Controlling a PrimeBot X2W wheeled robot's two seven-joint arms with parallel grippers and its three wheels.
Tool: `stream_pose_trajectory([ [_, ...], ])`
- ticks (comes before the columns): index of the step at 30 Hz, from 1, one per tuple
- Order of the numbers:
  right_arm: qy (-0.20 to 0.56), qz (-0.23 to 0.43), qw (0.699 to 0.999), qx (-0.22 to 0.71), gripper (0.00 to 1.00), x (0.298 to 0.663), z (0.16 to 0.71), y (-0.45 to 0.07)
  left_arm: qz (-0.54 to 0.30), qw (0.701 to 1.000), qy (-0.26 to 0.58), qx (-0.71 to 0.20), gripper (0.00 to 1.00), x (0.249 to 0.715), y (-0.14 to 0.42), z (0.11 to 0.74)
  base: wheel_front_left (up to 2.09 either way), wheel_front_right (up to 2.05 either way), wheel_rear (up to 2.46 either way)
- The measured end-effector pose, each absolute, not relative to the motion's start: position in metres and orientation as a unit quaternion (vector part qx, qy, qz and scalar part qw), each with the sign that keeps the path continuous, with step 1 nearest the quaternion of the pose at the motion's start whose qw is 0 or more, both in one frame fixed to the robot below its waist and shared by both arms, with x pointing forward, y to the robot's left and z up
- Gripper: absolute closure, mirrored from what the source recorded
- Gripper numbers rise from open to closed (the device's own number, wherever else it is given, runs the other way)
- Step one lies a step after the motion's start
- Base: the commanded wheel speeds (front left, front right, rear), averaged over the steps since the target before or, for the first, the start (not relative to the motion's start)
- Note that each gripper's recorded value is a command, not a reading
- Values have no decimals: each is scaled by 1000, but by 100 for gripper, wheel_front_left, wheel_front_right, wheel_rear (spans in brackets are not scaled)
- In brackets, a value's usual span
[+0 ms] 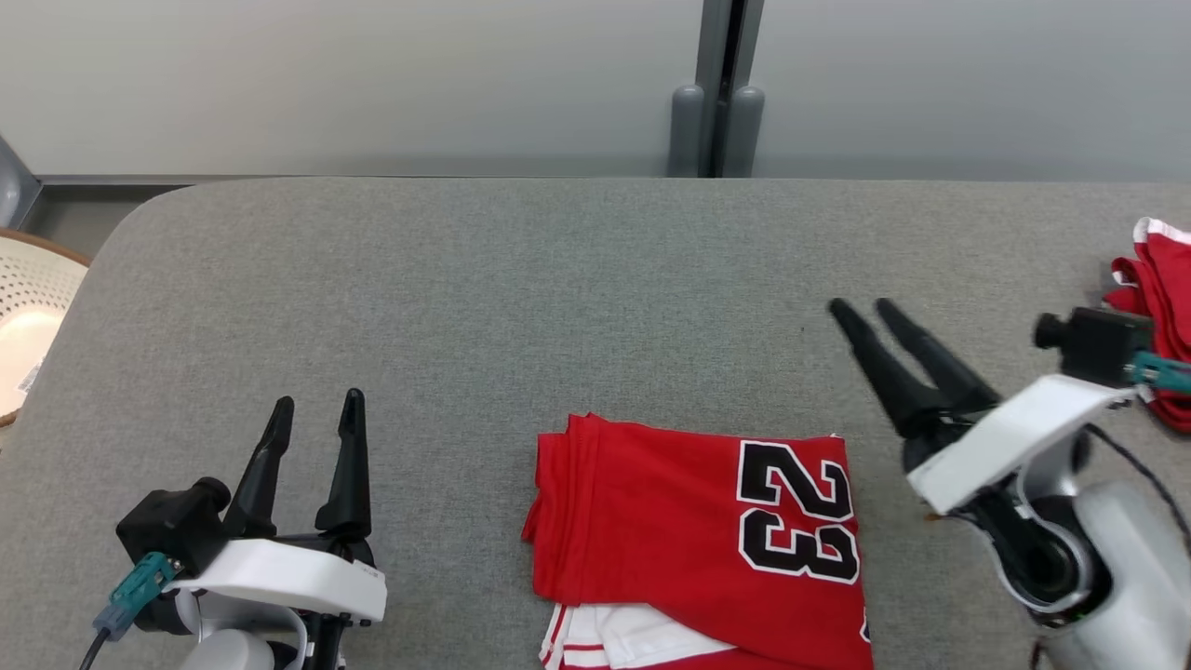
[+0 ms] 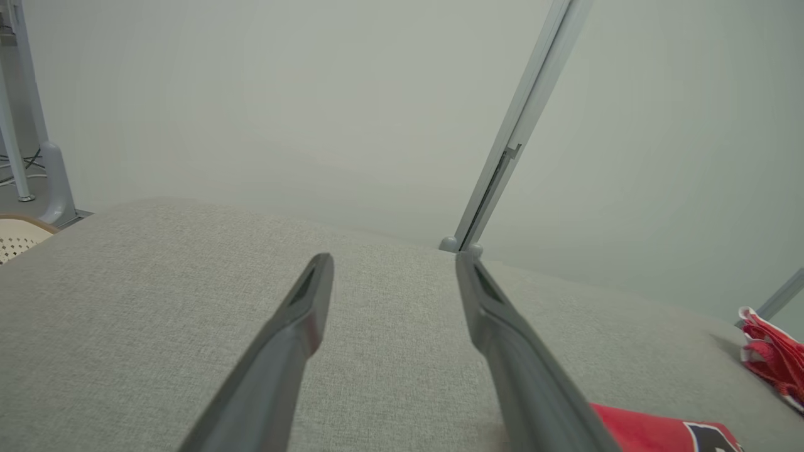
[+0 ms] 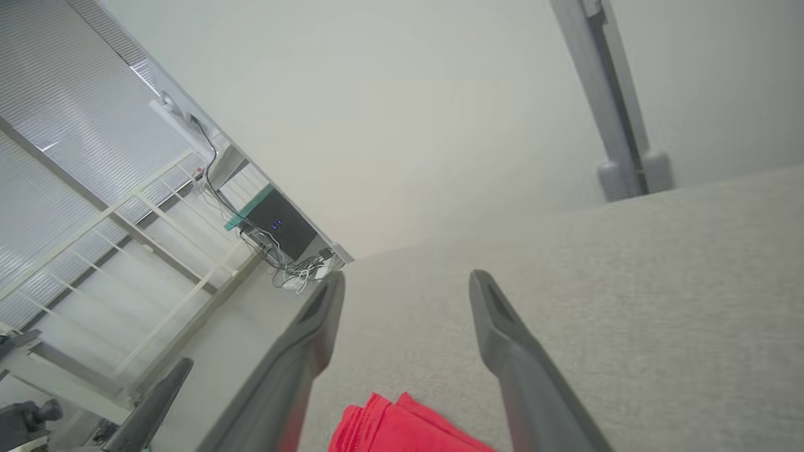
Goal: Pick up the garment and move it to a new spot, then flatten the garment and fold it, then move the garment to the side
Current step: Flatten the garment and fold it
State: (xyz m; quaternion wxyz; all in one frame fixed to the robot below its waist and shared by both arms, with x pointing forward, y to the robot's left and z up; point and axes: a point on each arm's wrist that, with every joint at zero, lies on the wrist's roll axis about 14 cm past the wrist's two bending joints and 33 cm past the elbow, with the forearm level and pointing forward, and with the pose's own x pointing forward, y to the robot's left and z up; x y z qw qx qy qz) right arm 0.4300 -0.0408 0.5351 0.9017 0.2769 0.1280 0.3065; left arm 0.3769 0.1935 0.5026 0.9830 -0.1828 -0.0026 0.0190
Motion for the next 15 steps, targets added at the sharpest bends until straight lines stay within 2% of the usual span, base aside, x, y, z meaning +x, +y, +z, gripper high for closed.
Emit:
stream_pose_trajectory([
  [2, 106, 269, 927, 239, 0, 435, 532, -74, 17, 983, -8, -182, 0, 377, 192, 505, 0, 0, 0],
  [5, 92, 231, 946, 206, 0, 437, 523, -102, 17, 983, -12, -181, 0, 378, 192, 507, 0, 0, 0],
  [15, 86, 176, 964, 182, 0, 429, 504, -131, 19, 984, -15, -177, 0, 376, 193, 507, 0, 0, 0],
])
